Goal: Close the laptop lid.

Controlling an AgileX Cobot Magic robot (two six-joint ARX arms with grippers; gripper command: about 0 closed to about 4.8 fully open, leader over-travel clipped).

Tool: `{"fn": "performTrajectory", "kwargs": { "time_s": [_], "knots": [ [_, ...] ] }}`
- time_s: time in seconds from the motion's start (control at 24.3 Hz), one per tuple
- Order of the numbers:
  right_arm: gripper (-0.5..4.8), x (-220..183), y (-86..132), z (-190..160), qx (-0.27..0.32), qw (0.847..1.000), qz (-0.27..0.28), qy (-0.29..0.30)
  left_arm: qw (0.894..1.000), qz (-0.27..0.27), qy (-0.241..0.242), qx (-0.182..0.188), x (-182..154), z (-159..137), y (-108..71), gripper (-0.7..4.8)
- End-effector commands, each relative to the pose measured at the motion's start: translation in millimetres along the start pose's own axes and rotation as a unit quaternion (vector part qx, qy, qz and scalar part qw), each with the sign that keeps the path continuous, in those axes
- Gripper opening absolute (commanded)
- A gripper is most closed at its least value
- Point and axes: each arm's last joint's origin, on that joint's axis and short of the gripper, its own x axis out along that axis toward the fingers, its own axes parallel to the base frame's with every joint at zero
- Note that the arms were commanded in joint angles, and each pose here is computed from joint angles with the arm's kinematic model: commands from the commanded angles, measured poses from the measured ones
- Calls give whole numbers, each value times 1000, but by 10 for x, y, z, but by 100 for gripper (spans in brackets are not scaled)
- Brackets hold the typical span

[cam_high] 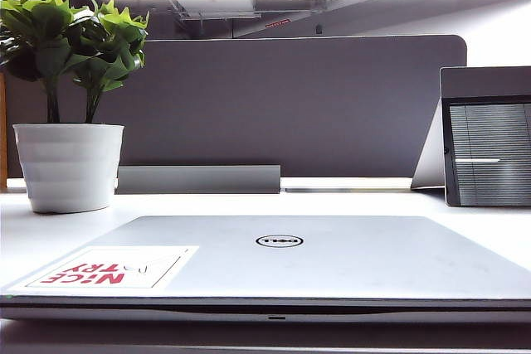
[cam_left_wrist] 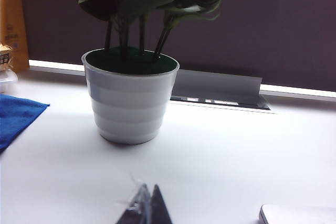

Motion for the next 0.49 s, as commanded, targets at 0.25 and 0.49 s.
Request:
{"fn": "performTrajectory", "kwargs": {
  "time_s": [0.25, 0.49],
  "knots": [
    [-1, -23, 0, -1, 13, 999, 2, -51, 1000, 0, -5, 2, 0, 12, 1, -5],
    [-1, -23, 20, 15, 10, 998, 13, -59, 1000, 0, -5, 2, 0, 12, 1, -5]
  ]
}}
